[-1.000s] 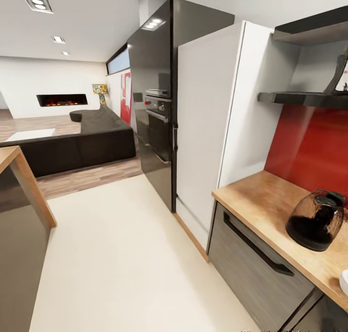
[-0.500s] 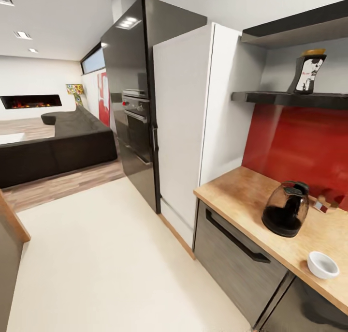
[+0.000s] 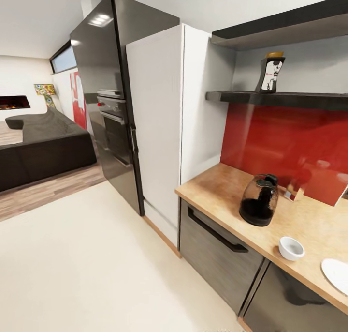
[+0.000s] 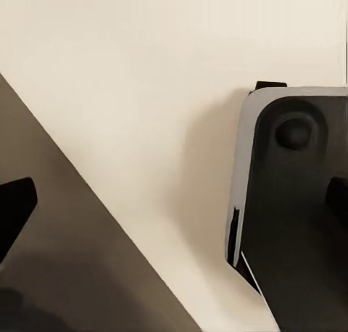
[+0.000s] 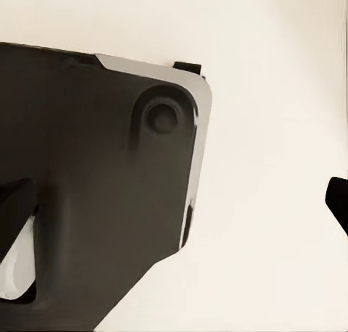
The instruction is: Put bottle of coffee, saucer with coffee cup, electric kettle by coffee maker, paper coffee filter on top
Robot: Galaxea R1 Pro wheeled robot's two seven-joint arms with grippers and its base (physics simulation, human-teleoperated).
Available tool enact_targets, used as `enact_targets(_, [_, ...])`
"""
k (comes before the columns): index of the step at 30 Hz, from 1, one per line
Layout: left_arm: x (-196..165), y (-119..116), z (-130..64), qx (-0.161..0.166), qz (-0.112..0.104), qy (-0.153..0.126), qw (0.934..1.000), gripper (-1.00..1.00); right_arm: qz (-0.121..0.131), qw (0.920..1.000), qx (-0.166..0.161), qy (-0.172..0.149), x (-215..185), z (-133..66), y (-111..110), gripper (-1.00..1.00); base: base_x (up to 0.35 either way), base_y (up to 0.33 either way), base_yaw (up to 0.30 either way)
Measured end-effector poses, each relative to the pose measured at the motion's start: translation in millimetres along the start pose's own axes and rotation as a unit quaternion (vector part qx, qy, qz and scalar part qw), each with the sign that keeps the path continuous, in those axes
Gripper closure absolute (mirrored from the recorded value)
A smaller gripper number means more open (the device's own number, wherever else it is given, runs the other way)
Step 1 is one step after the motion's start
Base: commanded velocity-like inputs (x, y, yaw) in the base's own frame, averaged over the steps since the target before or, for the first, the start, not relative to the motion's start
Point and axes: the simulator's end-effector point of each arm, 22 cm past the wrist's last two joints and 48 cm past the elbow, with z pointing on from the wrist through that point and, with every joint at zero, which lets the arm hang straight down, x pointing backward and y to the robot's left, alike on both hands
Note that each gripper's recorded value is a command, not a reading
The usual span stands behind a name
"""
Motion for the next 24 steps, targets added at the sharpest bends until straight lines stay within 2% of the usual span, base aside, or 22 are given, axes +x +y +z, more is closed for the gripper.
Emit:
enact_targets(21, [0,-9,-0.8,0.007,0.003,0.0,1.0,-1.0,0.009,1.0,0.001,0.0,6,0.4,4,-1.0,0.0,0.0,-0.287])
enact_targets(24, [-1,-13,-1.0,0.012,0.023,-0.002,0.9997,-1.0,0.029,0.9996,-0.002,-0.003,7,1.5,11,-1.0,0.0,0.0,-0.288])
